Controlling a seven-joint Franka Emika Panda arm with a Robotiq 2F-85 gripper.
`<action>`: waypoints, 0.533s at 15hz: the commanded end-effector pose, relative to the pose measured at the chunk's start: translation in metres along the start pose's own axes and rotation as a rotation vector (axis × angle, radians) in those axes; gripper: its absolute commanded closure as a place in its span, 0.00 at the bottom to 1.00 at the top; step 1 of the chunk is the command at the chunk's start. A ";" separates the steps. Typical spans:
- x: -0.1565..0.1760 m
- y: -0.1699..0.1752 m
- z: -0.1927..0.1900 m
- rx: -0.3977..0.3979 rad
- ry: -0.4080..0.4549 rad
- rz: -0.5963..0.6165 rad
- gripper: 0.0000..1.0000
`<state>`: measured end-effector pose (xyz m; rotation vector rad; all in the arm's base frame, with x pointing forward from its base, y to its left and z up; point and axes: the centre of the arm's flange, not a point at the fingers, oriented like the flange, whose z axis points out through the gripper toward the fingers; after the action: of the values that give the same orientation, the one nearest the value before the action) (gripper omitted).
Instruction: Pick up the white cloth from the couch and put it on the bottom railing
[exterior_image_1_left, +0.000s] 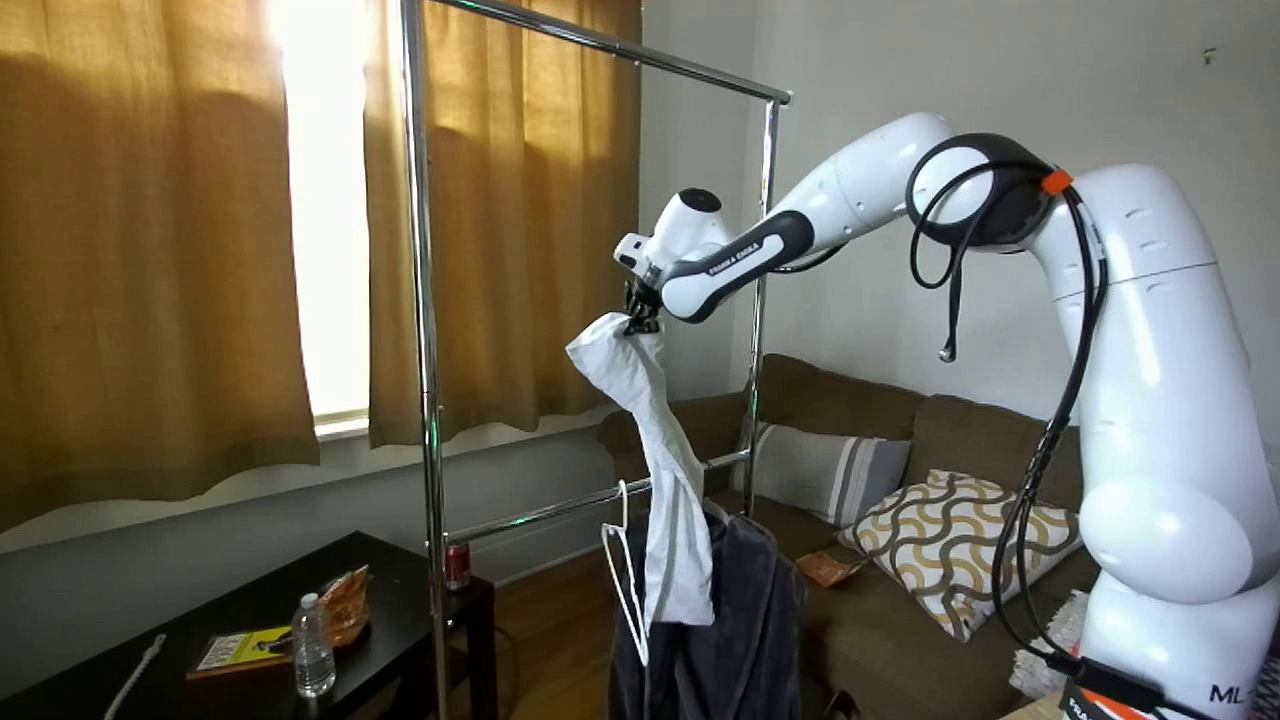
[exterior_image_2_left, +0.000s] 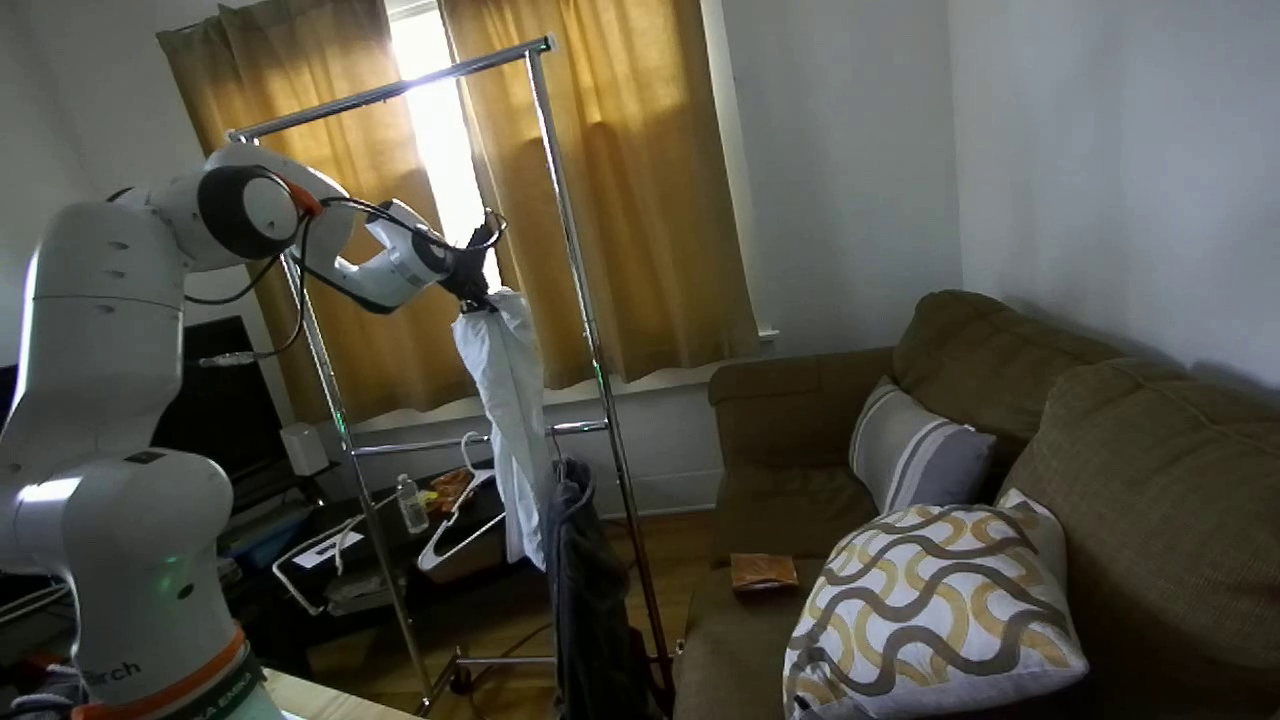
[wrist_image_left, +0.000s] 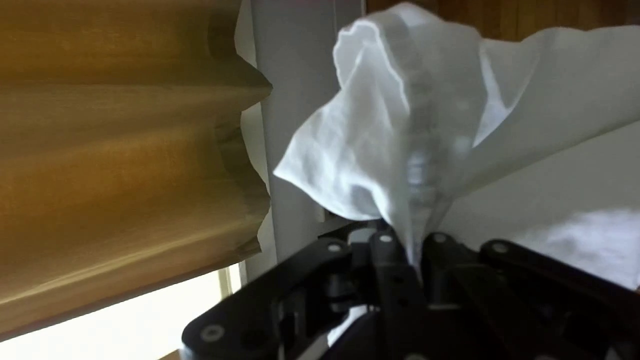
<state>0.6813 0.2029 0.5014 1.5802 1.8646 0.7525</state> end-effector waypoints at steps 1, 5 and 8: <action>-0.004 -0.012 0.030 0.001 0.033 0.041 0.99; -0.006 -0.040 0.067 0.030 0.056 0.066 0.99; -0.006 -0.057 0.095 0.059 0.082 0.083 0.99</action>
<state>0.7025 0.1955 0.4188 1.6688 1.8917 0.7816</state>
